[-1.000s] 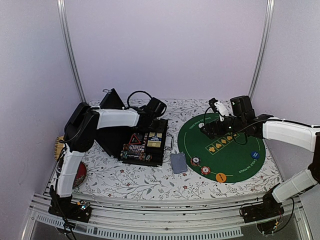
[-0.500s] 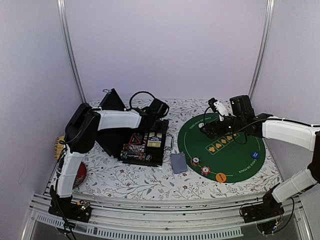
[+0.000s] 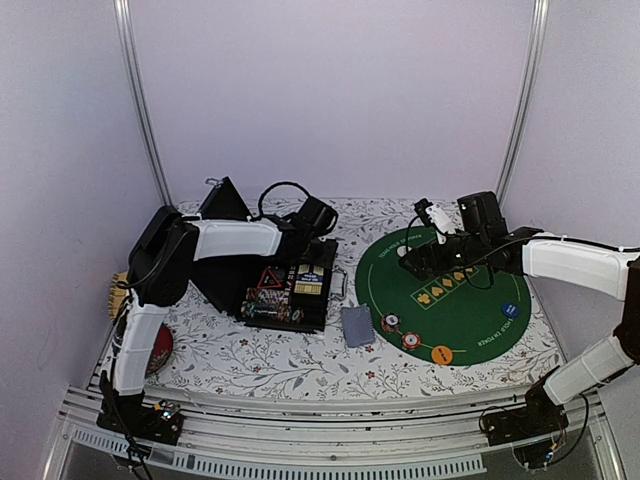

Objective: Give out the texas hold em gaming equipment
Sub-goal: Pick up the pile of poker chips from the chip case.

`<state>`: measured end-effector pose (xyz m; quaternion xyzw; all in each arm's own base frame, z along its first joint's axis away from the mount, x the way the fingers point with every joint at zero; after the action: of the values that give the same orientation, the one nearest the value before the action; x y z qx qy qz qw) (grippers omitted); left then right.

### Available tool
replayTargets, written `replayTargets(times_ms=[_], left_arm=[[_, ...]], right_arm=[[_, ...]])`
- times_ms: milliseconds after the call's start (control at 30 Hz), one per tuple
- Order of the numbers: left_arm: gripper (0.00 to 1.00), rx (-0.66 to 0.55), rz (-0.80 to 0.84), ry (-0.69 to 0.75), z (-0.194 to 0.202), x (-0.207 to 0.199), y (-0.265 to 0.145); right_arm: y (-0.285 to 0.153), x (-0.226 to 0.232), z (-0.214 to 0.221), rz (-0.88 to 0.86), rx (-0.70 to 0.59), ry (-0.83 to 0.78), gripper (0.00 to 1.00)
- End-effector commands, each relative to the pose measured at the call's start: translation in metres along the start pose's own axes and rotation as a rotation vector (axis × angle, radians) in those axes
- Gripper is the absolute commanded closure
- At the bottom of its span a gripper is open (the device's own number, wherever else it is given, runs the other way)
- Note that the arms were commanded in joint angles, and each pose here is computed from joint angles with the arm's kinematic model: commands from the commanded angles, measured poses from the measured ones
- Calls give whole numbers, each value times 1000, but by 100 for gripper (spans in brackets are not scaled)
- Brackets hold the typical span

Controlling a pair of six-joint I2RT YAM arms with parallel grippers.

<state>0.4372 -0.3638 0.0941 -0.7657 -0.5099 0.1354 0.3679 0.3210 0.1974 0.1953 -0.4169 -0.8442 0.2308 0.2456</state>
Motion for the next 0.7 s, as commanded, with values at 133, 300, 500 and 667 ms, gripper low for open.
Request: replayTargets(times_ms=[133,300,500,667], left_arm=[[33,-9,44,-18,-6,3,-21],[32,11,67,-35,0,2,-11],[33,-15,66,-7,-8,-5,-16],[32,-42,72,20,-17,-12,-22]], right_arm=[[0,3,-8,-17,-5,-8,2],[0,3,-7,-18,-1,-8,2],[2,3,-5,-22,8,-6,2],[3,4,-4,-28,16,-5,2]])
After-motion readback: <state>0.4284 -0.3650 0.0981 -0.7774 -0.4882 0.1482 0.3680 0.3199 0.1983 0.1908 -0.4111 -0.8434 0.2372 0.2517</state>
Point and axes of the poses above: each gripper's point midway between its finger pads, its own y axis out along the fingers, its own x axis along the line the jaws close on, z = x × y, the point moved 5 cm from there along -y, back along the fingers, and after that the axes turned 9 degrees about y, right-handed, at the moved point
